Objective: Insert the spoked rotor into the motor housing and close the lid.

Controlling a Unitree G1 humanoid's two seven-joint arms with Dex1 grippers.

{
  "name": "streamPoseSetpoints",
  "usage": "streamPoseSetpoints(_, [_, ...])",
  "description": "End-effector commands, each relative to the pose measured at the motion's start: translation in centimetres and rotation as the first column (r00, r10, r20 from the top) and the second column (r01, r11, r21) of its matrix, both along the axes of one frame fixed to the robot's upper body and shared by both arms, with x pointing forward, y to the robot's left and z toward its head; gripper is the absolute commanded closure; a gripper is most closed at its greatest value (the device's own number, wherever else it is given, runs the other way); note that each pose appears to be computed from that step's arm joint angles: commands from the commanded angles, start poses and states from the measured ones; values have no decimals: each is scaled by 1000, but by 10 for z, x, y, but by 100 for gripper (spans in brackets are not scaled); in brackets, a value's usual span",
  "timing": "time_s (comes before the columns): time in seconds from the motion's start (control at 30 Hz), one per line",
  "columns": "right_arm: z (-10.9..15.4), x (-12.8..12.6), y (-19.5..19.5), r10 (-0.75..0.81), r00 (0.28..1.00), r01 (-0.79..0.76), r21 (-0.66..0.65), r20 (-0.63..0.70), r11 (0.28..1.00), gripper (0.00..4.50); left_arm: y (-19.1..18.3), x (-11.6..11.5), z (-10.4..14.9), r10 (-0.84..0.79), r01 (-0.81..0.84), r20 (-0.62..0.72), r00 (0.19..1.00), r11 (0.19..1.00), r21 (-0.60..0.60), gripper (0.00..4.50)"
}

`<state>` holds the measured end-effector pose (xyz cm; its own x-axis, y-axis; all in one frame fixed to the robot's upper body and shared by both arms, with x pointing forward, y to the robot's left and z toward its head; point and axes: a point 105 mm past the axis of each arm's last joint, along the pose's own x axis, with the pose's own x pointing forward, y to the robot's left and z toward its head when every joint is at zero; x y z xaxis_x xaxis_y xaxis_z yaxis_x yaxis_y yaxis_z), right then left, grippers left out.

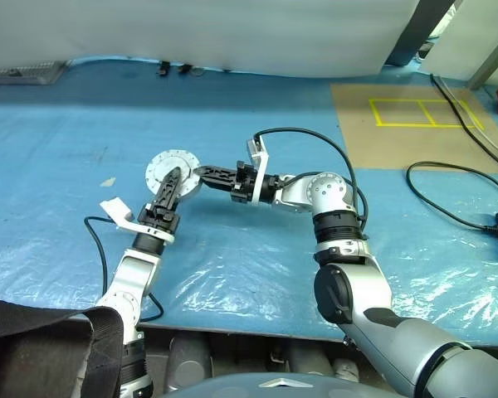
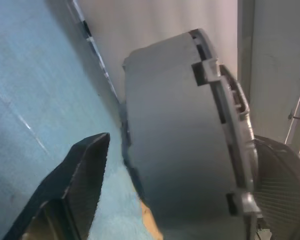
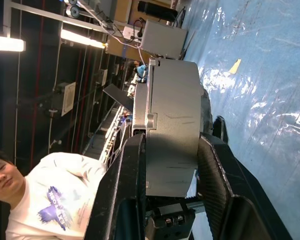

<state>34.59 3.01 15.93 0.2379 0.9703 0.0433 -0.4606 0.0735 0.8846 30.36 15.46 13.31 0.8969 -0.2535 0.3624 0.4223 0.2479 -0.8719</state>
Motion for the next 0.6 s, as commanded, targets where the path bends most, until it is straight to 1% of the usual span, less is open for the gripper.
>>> streamPoseSetpoints(0.03, [32,-3,3,21,997,-29,112,79,993,344,-3,0,3,-15,15,18,1000,1000,11,159])
streamPoseSetpoints(0.07, [32,-2,3,17,997,-26,113,78,993,344,-4,0,2,-18,18,17,1000,1000,11,174])
streamPoseSetpoints(0.2, [33,4,2,-19,997,11,112,75,994,344,-3,2,2,-10,10,5,1000,1000,5,178])
streamPoseSetpoints(0.4, [34,18,0,-99,994,92,115,53,989,344,-5,2,14,-53,56,38,998,996,-73,179])
streamPoseSetpoints(0.5, [30,30,-3,-162,985,158,78,58,984,344,0,6,24,-34,46,78,996,987,-155,179])
streamPoseSetpoints(0.57, [23,40,-6,-226,972,224,27,67,974,344,3,11,29,-16,32,103,995,987,-158,179])
streamPoseSetpoints(0.6, [20,45,-7,-252,965,252,7,68,968,309,3,13,30,-10,27,107,994,988,-153,179])
